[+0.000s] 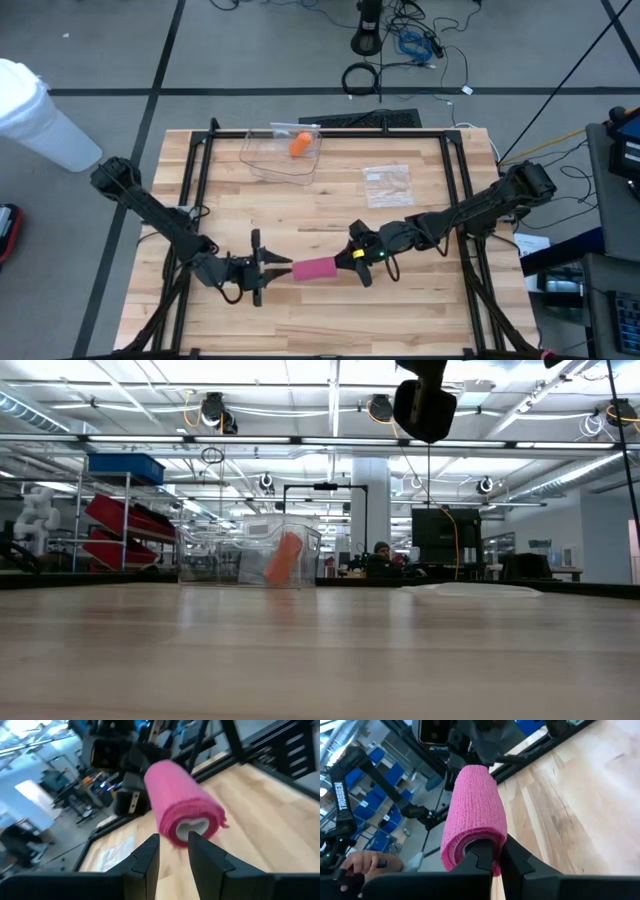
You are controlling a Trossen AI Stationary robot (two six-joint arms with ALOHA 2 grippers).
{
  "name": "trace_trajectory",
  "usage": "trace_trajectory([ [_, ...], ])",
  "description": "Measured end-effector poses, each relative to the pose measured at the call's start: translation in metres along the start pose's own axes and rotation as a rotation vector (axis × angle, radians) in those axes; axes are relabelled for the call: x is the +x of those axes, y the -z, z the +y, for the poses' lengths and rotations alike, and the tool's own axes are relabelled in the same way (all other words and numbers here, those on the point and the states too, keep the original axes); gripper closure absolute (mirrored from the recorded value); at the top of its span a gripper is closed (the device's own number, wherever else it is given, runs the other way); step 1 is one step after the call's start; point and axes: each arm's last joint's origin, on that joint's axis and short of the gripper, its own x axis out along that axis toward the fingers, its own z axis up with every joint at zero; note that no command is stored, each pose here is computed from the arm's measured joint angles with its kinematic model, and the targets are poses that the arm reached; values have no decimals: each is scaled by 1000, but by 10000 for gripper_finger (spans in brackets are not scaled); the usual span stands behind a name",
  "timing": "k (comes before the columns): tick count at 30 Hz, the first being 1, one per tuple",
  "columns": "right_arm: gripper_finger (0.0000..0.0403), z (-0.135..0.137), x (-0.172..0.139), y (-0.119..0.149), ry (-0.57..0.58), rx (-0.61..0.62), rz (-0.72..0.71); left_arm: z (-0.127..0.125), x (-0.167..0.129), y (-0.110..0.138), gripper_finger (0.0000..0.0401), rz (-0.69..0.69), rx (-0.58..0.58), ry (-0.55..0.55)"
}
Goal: Roll bandage
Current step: Roll the pink bandage
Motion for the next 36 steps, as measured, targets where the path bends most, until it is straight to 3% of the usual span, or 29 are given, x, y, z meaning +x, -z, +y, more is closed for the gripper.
trace_trajectory([
  [12, 400, -1, 0, 1, 15, -5, -3, 5, 6, 2, 293, -2, -11, -10],
  [17, 400, -2, 1, 2, 18, 7, 17, 10, 11, 4, 293, -21, -13, 44],
  [25, 398, -4, 1, 5, 18, 28, 55, 6, 23, 11, 294, -65, 133, 100],
  [28, 397, -4, 1, 5, 12, 30, 62, 4, 25, 12, 309, -65, 130, 100],
  [33, 396, -2, 1, 8, 4, -3, 70, 5, 25, 12, 382, -61, 33, 93],
  [36, 394, -2, 0, 12, 26, -67, 99, 10, 29, 14, 388, -49, -110, 81],
])
